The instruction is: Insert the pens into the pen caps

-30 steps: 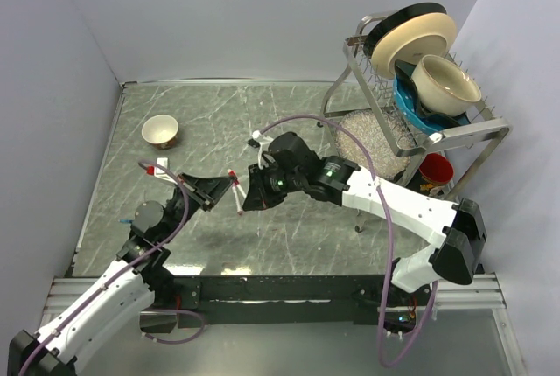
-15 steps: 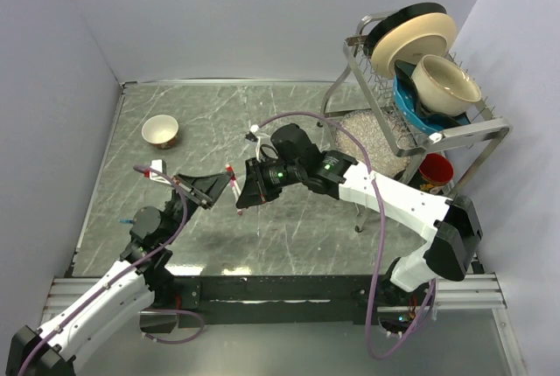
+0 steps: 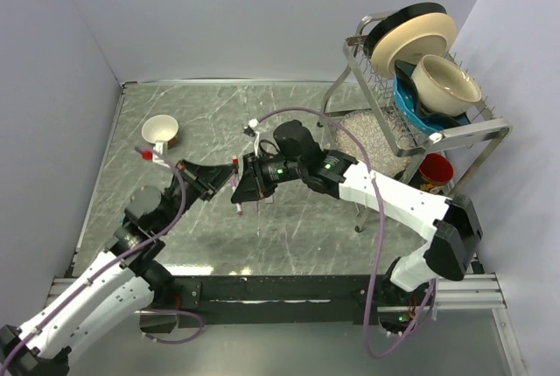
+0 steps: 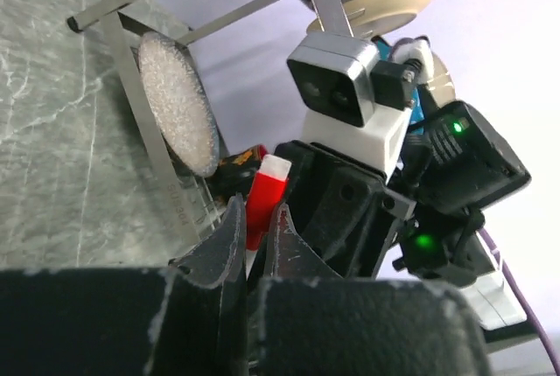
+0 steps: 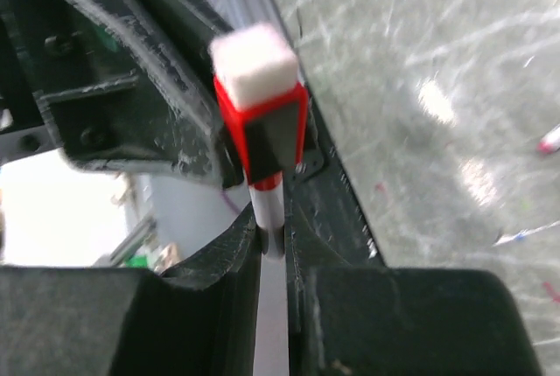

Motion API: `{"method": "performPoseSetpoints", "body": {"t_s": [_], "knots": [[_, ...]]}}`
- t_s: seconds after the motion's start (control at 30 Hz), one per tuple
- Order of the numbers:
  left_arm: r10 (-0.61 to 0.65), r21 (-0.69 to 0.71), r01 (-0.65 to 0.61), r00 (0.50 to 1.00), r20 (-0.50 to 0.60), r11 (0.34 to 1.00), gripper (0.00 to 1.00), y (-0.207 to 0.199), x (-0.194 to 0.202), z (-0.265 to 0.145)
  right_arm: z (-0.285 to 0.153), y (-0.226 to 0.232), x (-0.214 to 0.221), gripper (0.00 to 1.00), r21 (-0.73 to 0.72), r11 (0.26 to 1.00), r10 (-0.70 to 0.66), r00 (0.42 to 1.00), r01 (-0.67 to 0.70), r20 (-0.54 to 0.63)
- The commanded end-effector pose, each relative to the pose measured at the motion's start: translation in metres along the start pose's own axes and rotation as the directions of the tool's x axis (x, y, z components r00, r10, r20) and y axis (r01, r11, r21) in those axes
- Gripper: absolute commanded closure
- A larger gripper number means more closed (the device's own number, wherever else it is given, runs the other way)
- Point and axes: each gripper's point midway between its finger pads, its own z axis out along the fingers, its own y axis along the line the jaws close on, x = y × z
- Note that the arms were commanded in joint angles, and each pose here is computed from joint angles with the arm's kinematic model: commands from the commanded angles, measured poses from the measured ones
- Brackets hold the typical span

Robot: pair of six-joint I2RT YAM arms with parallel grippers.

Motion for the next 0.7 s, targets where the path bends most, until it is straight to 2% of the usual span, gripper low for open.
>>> {"method": "performPoseSetpoints", "body": {"t_s": [0.0, 0.07, 0.1, 0.2, 0.23, 0.33, 0.37, 0.43, 0.57, 0.6, 0.67], "knots": [[0.125, 0.000, -0.135, 0.913, -0.388, 0.991, 0.99, -0.021, 0.062, -0.019, -0.037, -0.015, -0.099, 0.63, 0.206, 0.972, -0.193, 0.877, 0.110, 0.440], [0.150, -0.123, -0.209, 0.915, -0.376, 0.970, 0.99, 0.002, 0.055, -0.004, -0.039, -0.027, -0.076, 0.49, 0.227, 0.971, -0.170, 0.892, 0.079, 0.419], [0.197, -0.126, -0.257, 0.912, -0.359, 0.958, 0.99, -0.003, 0.045, 0.003, -0.053, -0.021, -0.073, 0.45, 0.229, 0.971, -0.172, 0.880, 0.074, 0.443], [0.230, -0.249, -0.329, 0.906, -0.355, 0.911, 0.99, 0.025, 0.031, 0.020, -0.075, -0.023, -0.047, 0.33, 0.244, 0.969, -0.154, 0.873, 0.041, 0.464], [0.230, -0.276, -0.336, 0.906, -0.355, 0.900, 0.99, 0.033, 0.028, 0.024, -0.082, -0.021, -0.043, 0.30, 0.244, 0.969, -0.153, 0.865, 0.037, 0.478], [0.217, -0.385, -0.352, 0.911, -0.351, 0.853, 0.99, 0.072, 0.015, 0.037, -0.108, -0.020, -0.023, 0.12, 0.255, 0.967, -0.144, 0.846, 0.010, 0.513], [0.206, -0.430, -0.356, 0.911, -0.358, 0.830, 0.99, 0.092, 0.012, 0.043, -0.122, -0.010, -0.024, 0.08, 0.243, 0.970, -0.154, 0.824, 0.020, 0.545], [0.213, -0.474, -0.377, 0.907, -0.363, 0.795, 0.99, 0.113, 0.009, 0.047, -0.132, -0.008, -0.020, 0.03, 0.250, 0.968, -0.152, 0.818, 0.010, 0.555], [0.190, -0.559, -0.398, 0.899, -0.394, 0.727, 0.99, 0.162, 0.016, 0.058, -0.152, 0.007, -0.023, 0.01, 0.247, 0.968, -0.173, 0.790, 0.028, 0.588], [0.188, -0.560, -0.395, 0.901, -0.391, 0.728, 0.99, 0.166, 0.016, 0.063, -0.154, 0.008, -0.023, 0.01, 0.248, 0.968, -0.174, 0.791, 0.030, 0.586], [0.189, -0.607, -0.398, 0.906, -0.379, 0.688, 0.99, 0.186, 0.014, 0.066, -0.155, 0.012, -0.025, 0.00, 0.247, 0.968, -0.180, 0.793, 0.038, 0.583]]}}
